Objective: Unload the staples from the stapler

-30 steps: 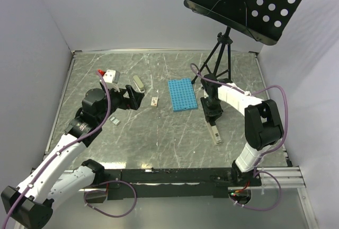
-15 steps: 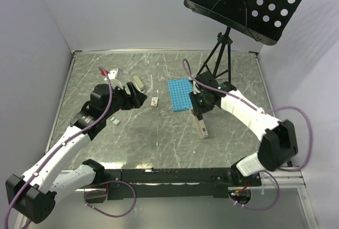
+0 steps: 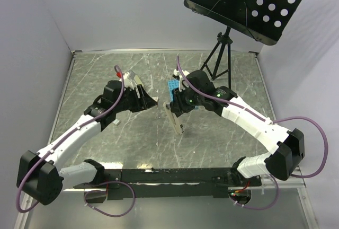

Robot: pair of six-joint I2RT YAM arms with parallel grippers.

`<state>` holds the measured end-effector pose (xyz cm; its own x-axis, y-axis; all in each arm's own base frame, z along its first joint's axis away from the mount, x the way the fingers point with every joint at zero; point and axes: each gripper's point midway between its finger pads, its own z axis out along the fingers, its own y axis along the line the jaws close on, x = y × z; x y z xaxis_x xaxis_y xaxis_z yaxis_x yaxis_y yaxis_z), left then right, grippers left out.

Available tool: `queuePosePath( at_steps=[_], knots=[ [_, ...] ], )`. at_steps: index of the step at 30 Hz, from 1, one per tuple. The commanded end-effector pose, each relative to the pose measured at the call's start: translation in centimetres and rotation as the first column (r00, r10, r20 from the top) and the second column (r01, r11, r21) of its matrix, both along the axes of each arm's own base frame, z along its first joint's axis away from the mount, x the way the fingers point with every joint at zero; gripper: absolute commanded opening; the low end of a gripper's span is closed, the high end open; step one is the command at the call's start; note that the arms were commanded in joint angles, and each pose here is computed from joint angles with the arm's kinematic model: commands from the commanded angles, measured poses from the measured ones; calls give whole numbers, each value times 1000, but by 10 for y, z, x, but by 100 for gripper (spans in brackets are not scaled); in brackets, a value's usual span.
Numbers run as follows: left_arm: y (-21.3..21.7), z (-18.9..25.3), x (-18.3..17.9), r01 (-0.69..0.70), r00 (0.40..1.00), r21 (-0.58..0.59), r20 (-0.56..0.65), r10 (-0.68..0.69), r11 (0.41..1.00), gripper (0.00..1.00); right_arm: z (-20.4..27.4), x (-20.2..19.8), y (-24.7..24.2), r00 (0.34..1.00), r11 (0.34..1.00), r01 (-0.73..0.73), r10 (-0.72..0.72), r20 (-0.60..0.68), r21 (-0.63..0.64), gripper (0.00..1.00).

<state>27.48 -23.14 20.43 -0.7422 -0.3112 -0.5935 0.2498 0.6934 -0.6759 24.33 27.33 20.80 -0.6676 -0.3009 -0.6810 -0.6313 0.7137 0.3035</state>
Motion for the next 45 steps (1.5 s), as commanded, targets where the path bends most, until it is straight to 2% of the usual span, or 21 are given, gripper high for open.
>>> queuePosePath(
  at_steps=[1, 13, 20, 35, 40, 41, 42, 43, 45],
  knots=[
    [-21, 19, -3, 78, 997, -128, 25, -76, 989, 63, 55, 6, 27, 993, 986, -50, 32, 112, 161, 0],
    [-30, -7, -3, 109, 992, -131, -45, -116, 985, 58, 50, 1, 40, 992, 983, -82, 65, 110, 163, 0],
    [-37, -7, -6, 133, 989, -178, -46, -143, 975, 55, 51, 5, 43, 991, 983, -77, 57, 119, 169, 0],
    [-46, -31, -10, 140, 978, -158, -129, -161, 977, 47, 34, 17, 57, 991, 979, -77, 55, 119, 188, 0],
    [-42, -30, -7, 114, 985, -140, -113, -130, 984, 34, 27, 13, 59, 991, 978, -100, 81, 107, 184, 0],
    [-42, -30, -7, 120, 985, -140, -109, -136, 983, 29, 26, 12, 59, 991, 978, -102, 84, 104, 183, 0],
    [-42, -29, -7, 123, 985, -141, -106, -138, 982, 16, 23, 11, 59, 992, 979, -102, 86, 93, 178, 0],
    [-43, -29, -6, 125, 985, -142, -102, -140, 982, 10, 27, 12, 60, 992, 979, -100, 84, 94, 180, 2],
    [-45, -27, -6, 136, 984, -145, -94, -151, 980, 1, 27, 11, 59, 994, 980, -93, 81, 76, 176, 16]
  ],
)
